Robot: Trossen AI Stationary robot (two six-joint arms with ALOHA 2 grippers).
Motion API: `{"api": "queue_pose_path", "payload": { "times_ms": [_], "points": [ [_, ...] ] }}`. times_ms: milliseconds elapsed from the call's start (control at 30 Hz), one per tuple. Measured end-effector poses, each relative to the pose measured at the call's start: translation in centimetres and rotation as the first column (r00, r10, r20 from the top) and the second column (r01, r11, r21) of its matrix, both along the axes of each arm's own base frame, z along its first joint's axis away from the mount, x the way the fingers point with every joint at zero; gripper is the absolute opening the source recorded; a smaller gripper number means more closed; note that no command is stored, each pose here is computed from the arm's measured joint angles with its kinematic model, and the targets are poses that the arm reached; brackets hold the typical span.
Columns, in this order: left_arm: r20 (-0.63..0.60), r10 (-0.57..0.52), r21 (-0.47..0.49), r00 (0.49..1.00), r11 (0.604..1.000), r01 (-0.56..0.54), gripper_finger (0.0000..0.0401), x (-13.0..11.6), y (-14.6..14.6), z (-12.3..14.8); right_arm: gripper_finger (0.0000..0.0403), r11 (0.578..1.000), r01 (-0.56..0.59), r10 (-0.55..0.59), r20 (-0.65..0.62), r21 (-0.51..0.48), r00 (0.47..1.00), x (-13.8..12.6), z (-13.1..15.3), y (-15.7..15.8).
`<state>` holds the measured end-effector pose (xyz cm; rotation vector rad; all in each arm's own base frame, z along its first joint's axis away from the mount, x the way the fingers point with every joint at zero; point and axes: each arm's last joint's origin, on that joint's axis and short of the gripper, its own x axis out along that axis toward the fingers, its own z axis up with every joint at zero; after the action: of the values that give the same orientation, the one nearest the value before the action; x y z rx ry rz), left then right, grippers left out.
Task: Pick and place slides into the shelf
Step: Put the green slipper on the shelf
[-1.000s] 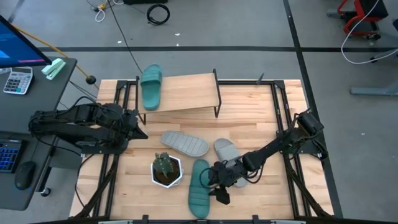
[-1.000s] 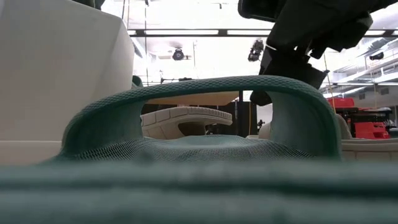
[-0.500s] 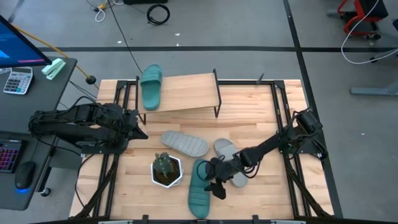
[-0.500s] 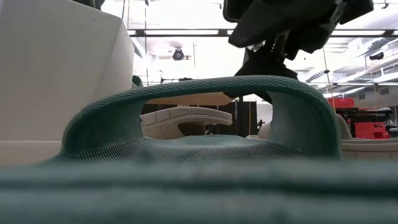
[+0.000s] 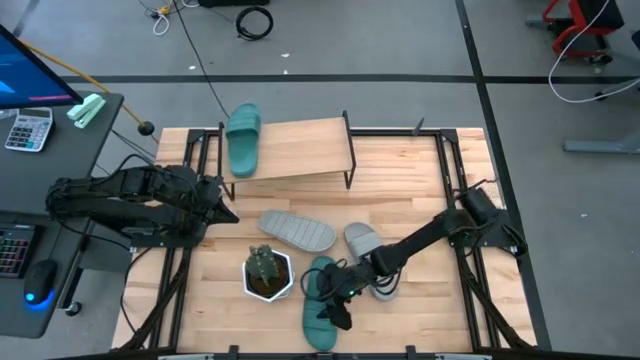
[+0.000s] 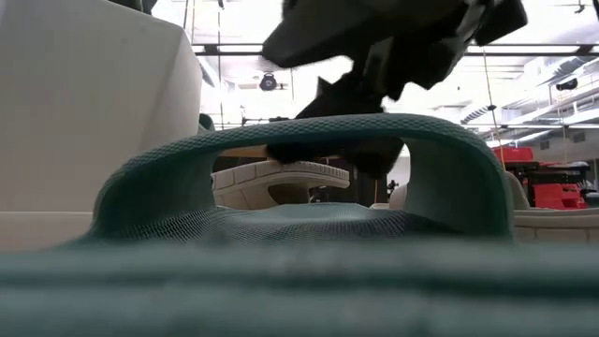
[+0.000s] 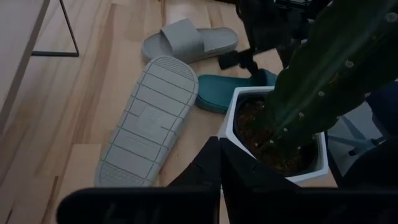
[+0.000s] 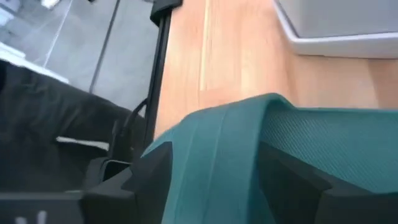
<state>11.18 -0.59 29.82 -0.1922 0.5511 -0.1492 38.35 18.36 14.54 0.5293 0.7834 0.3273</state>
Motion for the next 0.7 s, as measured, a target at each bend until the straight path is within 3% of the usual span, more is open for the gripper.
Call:
{"api": "queue_pose_path", "payload": {
  "times_ms": [300,400,533,700],
  "points": [
    [-0.008,-0.004,-0.021,1.000,1.000,0.004,0.0022,0.0,0.0,0.0,0.0204,0.995,-0.085,0.089,-0.080,0.054,0.993,1.5,-2.2,0.8],
    [-0.008,-0.004,-0.027,1.000,1.000,0.004,0.0015,0.0,-0.1,0.0,0.0154,0.995,-0.088,0.092,-0.085,0.050,0.992,1.4,-2.1,0.9],
    [-0.003,-0.005,-0.027,1.000,1.000,0.005,0.0005,-0.1,-0.1,0.0,0.0037,0.995,-0.086,0.091,-0.102,0.051,0.991,1.2,-1.7,0.6],
    [-0.002,-0.004,-0.028,1.000,1.000,0.004,0.0015,-0.2,-0.1,0.0,0.0015,0.996,-0.087,0.090,-0.155,0.025,0.984,0.5,-0.8,0.2]
  ]
}}
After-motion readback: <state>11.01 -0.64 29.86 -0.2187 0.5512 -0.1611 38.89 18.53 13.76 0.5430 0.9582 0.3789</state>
